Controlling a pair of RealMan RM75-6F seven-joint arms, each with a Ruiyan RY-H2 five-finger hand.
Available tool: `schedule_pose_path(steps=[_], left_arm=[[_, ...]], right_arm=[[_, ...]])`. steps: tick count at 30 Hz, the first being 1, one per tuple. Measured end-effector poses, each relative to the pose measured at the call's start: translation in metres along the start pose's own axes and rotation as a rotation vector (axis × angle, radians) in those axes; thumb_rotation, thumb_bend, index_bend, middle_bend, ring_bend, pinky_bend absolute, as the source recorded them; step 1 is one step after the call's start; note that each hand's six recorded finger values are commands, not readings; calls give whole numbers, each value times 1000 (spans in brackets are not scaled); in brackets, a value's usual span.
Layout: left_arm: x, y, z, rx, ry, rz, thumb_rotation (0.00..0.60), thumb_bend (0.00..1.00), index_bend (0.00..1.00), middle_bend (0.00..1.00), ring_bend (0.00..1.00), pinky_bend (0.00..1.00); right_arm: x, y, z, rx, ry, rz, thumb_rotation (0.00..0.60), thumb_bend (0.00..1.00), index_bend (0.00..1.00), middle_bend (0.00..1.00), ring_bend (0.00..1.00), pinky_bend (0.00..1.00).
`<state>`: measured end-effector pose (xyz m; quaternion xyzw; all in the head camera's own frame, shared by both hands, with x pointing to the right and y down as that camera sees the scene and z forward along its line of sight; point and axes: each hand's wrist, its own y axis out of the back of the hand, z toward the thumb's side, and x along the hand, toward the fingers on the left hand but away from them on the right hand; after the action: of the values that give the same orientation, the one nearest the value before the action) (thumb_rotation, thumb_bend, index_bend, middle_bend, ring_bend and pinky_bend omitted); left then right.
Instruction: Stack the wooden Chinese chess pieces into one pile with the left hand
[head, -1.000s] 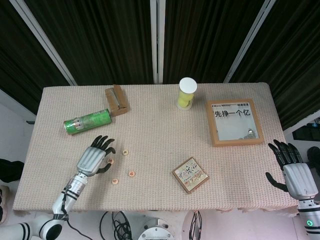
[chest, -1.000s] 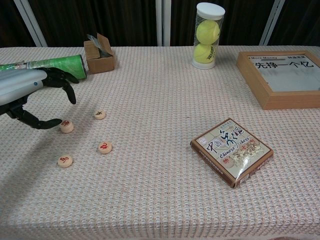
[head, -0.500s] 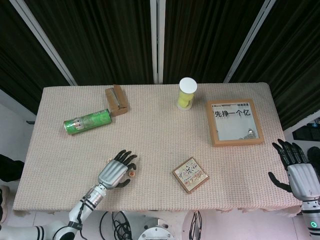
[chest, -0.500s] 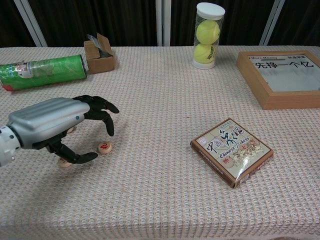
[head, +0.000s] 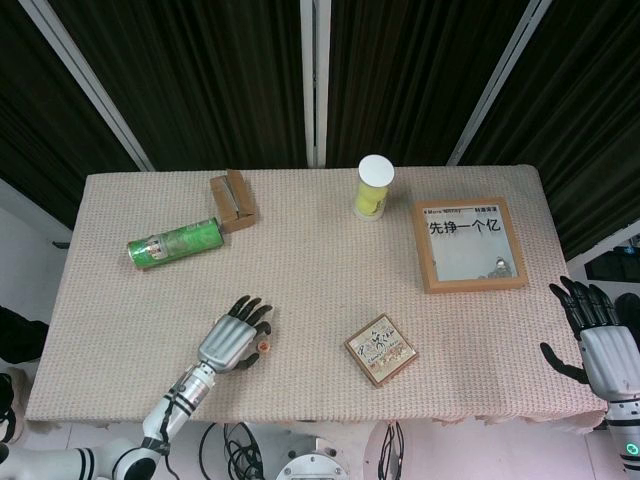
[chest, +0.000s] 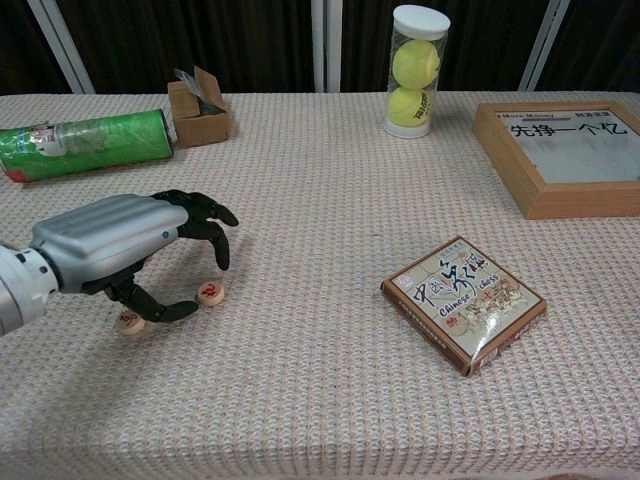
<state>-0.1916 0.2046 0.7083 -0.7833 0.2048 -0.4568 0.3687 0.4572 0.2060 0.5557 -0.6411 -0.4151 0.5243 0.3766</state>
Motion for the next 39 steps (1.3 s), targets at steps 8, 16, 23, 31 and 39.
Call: schedule_pose_path(steps=[8,16,23,31,39], left_arm=[[-1,-4,-4,-5,12,-14,600,283,392,91,0,11],[1,-5,-4,-23,7,-12,600,283,428,93,0,11],[4,-9,-4,-42,0,-22,600,282,429,97,0,11],[5,-11,-4,-59,-6,-20,600,280,438,98,0,11],[6,-11,-4,-75,-13,-14,600,291,491,110,0,11]], right_arm=[[1,0,1,2,-1,-1,600,245,0,0,0,0],[-1,-2,0,3,-3,6,600,246,0,0,0,0],[-1,-1,0,2,-4,5,600,246,0,0,0,0],[-1,-2,0,3,-3,7,600,246,0,0,0,0],[-1,-2,-1,3,-6,7,600,245,0,0,0,0]])
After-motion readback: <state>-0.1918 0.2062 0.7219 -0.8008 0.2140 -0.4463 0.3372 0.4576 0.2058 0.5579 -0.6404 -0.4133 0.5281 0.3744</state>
